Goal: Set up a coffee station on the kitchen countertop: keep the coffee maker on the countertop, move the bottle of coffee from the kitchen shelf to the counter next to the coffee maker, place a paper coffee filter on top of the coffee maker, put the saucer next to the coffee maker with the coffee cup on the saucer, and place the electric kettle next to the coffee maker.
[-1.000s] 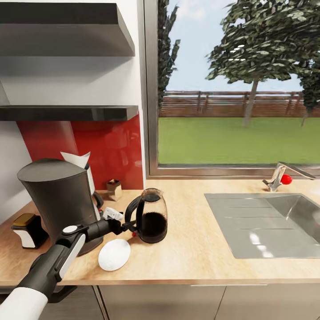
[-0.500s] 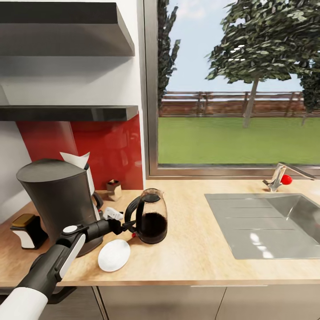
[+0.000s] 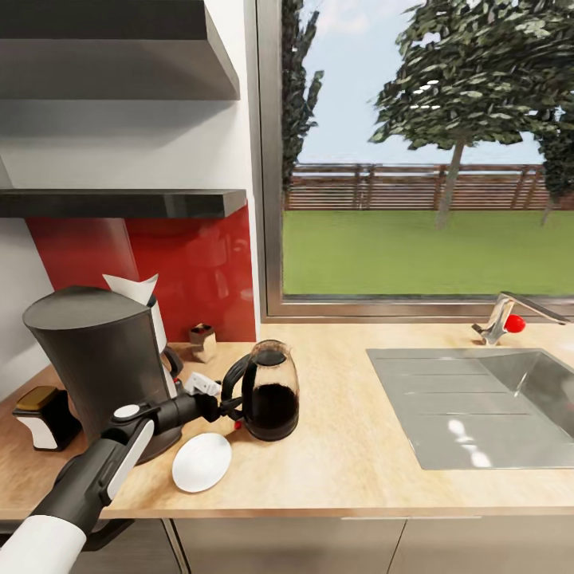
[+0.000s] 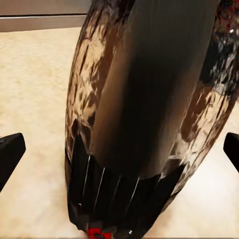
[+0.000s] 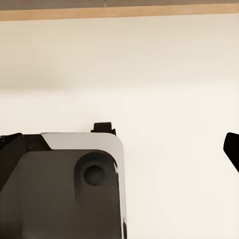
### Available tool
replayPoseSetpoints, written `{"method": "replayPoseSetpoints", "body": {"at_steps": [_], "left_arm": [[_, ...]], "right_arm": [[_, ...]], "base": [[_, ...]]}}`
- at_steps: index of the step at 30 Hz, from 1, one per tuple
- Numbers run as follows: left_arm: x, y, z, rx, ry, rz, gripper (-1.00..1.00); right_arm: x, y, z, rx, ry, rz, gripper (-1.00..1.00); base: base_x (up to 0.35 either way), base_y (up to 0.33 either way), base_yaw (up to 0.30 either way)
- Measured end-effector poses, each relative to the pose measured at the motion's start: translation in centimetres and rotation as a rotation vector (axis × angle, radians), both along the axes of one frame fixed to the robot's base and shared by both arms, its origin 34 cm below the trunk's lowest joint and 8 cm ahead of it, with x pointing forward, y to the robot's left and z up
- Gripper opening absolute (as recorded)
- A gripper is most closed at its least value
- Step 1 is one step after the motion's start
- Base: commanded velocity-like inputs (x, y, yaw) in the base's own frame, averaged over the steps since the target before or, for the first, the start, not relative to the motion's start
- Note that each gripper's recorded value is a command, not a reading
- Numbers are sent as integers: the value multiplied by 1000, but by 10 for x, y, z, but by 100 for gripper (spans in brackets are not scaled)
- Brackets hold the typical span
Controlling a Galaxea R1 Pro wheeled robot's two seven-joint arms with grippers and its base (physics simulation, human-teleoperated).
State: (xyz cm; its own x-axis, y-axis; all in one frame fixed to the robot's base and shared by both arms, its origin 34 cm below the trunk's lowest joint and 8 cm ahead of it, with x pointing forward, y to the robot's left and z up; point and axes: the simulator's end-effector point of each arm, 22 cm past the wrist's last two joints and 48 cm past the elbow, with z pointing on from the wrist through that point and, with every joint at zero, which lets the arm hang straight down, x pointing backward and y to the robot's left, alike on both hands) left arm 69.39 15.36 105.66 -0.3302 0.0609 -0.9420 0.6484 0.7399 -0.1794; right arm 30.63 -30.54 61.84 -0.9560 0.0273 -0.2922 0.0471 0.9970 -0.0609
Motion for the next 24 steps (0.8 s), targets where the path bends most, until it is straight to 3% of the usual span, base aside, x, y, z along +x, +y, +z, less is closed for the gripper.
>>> {"method": "replayPoseSetpoints", "body": {"at_steps": [24], "left_arm": [[2,4,1,-7,-1,10,-100]], "right_arm": [[-3,0,-1,0,4,0,100]], "base": [[0,0,0]]}}
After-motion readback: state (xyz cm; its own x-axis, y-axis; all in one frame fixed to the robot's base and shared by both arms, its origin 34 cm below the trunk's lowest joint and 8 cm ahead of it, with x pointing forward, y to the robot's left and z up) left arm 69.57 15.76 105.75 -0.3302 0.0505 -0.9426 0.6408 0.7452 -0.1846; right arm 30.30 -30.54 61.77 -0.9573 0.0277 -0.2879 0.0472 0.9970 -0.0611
